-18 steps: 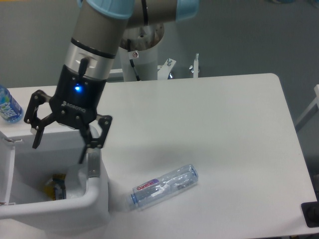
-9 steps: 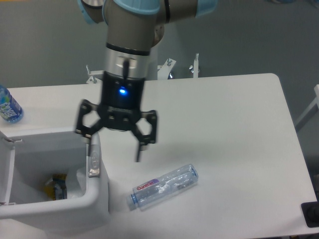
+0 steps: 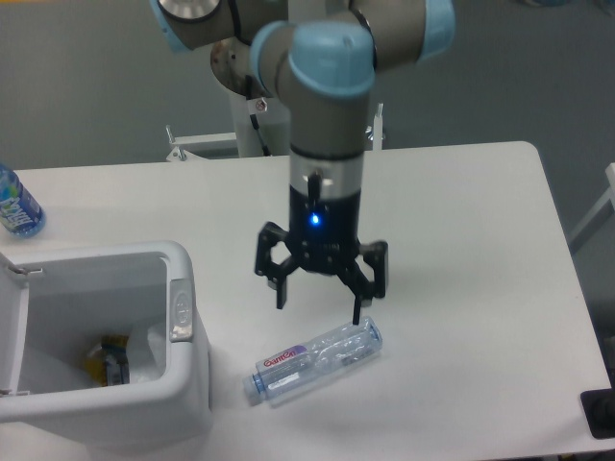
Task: Place the trash in the trash can
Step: 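Move the open gripper over the clear water bottle and lower it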
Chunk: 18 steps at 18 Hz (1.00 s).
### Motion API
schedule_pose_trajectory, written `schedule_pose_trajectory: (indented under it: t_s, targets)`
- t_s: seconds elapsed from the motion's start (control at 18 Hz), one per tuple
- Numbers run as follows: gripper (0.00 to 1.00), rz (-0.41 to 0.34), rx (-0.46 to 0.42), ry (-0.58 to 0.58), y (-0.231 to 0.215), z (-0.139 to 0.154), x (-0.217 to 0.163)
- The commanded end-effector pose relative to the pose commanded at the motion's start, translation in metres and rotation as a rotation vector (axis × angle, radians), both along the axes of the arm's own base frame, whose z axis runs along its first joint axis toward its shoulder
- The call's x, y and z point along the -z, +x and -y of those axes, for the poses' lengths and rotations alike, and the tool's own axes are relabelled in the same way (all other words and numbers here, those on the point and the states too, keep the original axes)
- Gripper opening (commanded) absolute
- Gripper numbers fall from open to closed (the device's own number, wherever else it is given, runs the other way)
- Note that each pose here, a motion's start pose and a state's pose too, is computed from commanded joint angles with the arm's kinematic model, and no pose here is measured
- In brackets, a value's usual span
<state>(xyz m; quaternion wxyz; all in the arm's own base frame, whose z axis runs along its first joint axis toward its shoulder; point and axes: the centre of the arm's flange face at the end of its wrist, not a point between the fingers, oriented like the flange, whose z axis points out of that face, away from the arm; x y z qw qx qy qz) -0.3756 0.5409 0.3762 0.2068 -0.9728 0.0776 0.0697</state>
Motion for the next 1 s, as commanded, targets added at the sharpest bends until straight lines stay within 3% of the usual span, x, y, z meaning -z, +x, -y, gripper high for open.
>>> schedule_pose_trajectory:
  t_s: [0.22, 0.72, 1.0]
  targets:
    - [1.0, -0.004, 0.145, -0.076, -0.013, -0.007, 0.055]
    - [1.0, 0.019, 0.182, -0.195, -0.01, -0.029, 0.128]
    - [1.0, -0.003, 0.218, -0.281, 0.018, -0.044, 0.154]
